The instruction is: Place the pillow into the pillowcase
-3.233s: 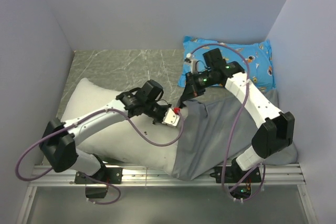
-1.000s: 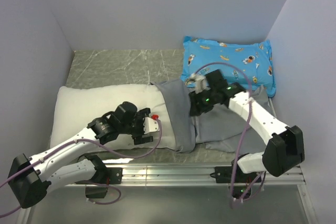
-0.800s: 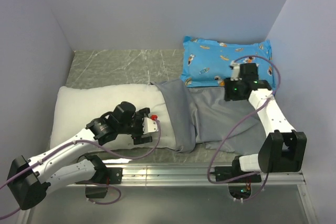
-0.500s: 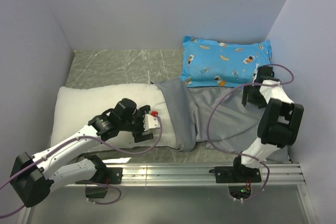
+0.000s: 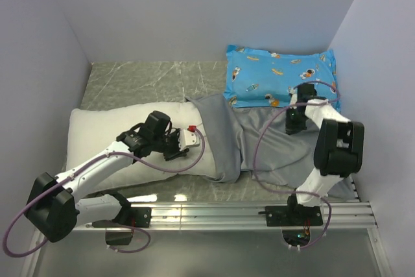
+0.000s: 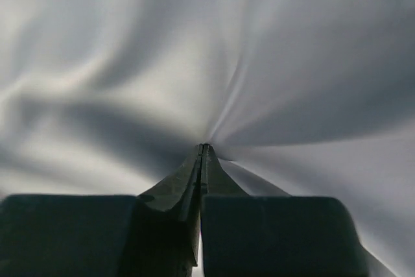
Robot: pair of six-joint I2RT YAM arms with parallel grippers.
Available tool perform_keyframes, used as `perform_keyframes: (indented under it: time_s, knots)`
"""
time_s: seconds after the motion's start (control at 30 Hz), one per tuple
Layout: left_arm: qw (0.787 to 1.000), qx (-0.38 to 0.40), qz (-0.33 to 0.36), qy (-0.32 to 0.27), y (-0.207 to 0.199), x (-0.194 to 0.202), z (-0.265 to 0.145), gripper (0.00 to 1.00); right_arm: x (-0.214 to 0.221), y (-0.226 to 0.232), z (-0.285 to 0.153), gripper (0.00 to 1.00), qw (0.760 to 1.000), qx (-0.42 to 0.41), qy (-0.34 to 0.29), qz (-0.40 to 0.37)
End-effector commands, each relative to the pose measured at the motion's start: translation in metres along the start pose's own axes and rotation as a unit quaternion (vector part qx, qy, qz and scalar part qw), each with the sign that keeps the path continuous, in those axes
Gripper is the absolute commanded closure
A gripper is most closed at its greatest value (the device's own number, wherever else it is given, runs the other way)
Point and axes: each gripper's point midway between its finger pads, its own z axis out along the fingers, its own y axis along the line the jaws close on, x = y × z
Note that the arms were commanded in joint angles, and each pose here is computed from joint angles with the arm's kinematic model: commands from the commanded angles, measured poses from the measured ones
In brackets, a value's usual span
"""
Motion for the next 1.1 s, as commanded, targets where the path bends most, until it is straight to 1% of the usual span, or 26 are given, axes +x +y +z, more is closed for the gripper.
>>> perform_keyframes:
  time_s: [0.0,0.07,0.13,0.17,0.27,0.3,0.33,0.37,0.4,0.43,0.47,0.5,0.53,0.57,0.6,0.63,0.67,0.7,0.73,0.77,0.8,0.83,0.87,0.9,0.97,1.07]
  knots:
    - [0.999,0.025,-0.02,0.037,-0.01,0.022,0.0,0.68,-0.026,0.058,-0.063,1.0,0.989,-0.055,-0.127,-0.055]
    - [0.999,0.028,-0.019,0.035,-0.012,0.023,-0.002,0.69,-0.034,0.08,-0.08,1.0,0.98,-0.049,-0.172,-0.091]
    - [0.999,0.027,-0.016,0.032,-0.012,0.021,-0.003,0.7,-0.046,0.081,-0.1,1.0,0.974,-0.042,-0.202,-0.091]
    - [0.999,0.027,-0.016,0.032,-0.012,0.022,-0.004,0.72,-0.048,0.082,-0.103,1.0,0.973,-0.041,-0.207,-0.098]
    - [0.999,0.022,-0.02,0.03,-0.011,0.021,-0.005,0.8,-0.07,0.092,-0.121,1.0,0.961,-0.038,-0.24,-0.134]
    - [0.999,0.021,-0.023,0.031,-0.011,0.022,-0.004,0.85,-0.075,0.104,-0.121,1.0,0.956,-0.047,-0.243,-0.16]
    - [0.999,0.025,-0.034,0.03,-0.012,0.023,-0.004,0.88,-0.094,0.115,-0.138,1.0,0.947,-0.055,-0.267,-0.17]
    - [0.998,0.029,-0.04,0.03,-0.013,0.024,-0.004,0.91,-0.102,0.123,-0.135,1.0,0.946,-0.058,-0.263,-0.179]
    - [0.998,0.027,-0.047,0.029,-0.012,0.024,-0.003,0.97,-0.125,0.14,-0.158,1.0,0.933,-0.069,-0.294,-0.196]
    - [0.998,0.026,-0.052,0.027,-0.011,0.023,-0.004,1.0,-0.134,0.15,-0.165,1.0,0.928,-0.076,-0.301,-0.204]
    - [0.998,0.023,-0.06,0.025,-0.01,0.022,-0.004,1.0,-0.143,0.159,-0.161,1.0,0.927,-0.082,-0.298,-0.211]
    - [0.998,0.021,-0.062,0.024,-0.009,0.023,-0.004,1.0,-0.153,0.168,-0.168,1.0,0.922,-0.086,-0.306,-0.221]
    - [0.997,0.019,-0.065,0.028,-0.009,0.025,-0.005,1.0,-0.166,0.183,-0.192,1.0,0.913,-0.089,-0.325,-0.231]
    - [0.997,0.02,-0.067,0.029,-0.009,0.026,-0.005,1.0,-0.173,0.18,-0.177,1.0,0.923,-0.059,-0.305,-0.229]
    - [0.997,0.021,-0.069,0.027,-0.009,0.025,-0.006,1.0,-0.176,0.178,-0.174,0.86,0.926,-0.039,-0.292,-0.234]
    - [0.997,0.02,-0.07,0.025,-0.009,0.025,-0.008,1.0,-0.171,0.169,-0.174,0.66,0.937,-0.019,-0.261,-0.232]
    - [0.997,0.022,-0.069,0.021,-0.01,0.023,-0.009,1.0,-0.166,0.152,-0.153,0.42,0.949,0.017,-0.222,-0.222]
    - [0.997,0.02,-0.068,0.018,-0.009,0.022,-0.01,1.0,-0.15,0.135,-0.132,0.4,0.96,0.032,-0.179,-0.215]
    - [0.998,0.018,-0.064,0.013,-0.008,0.02,-0.01,1.0,-0.135,0.12,-0.118,0.36,0.967,0.038,-0.145,-0.207]
    - [0.998,0.018,-0.065,0.01,-0.007,0.018,-0.01,1.0,-0.128,0.089,-0.113,0.27,0.974,0.05,-0.131,-0.177]
    - [0.998,0.017,-0.065,0.008,-0.007,0.016,-0.01,1.0,-0.104,0.069,-0.092,0.23,0.98,0.057,-0.091,-0.166]
    - [0.998,0.019,-0.067,0.008,-0.007,0.017,-0.01,1.0,-0.097,0.052,-0.088,0.15,0.983,0.063,-0.079,-0.153]
    - [0.998,0.019,-0.065,0.007,-0.007,0.016,-0.009,1.0,-0.089,0.035,-0.082,0.12,0.986,0.069,-0.063,-0.137]
    - [0.998,0.021,-0.066,0.005,-0.009,0.017,-0.009,1.0,-0.077,0.016,-0.075,0.11,0.989,0.072,-0.042,-0.122]
    - [0.998,0.025,-0.066,0.004,-0.011,0.019,-0.007,1.0,-0.066,-0.002,-0.063,0.09,0.992,0.066,-0.02,-0.106]
    - [0.997,0.029,-0.067,0.006,-0.012,0.021,-0.005,1.0,-0.056,-0.016,-0.041,0.08,0.993,0.071,0.002,-0.096]
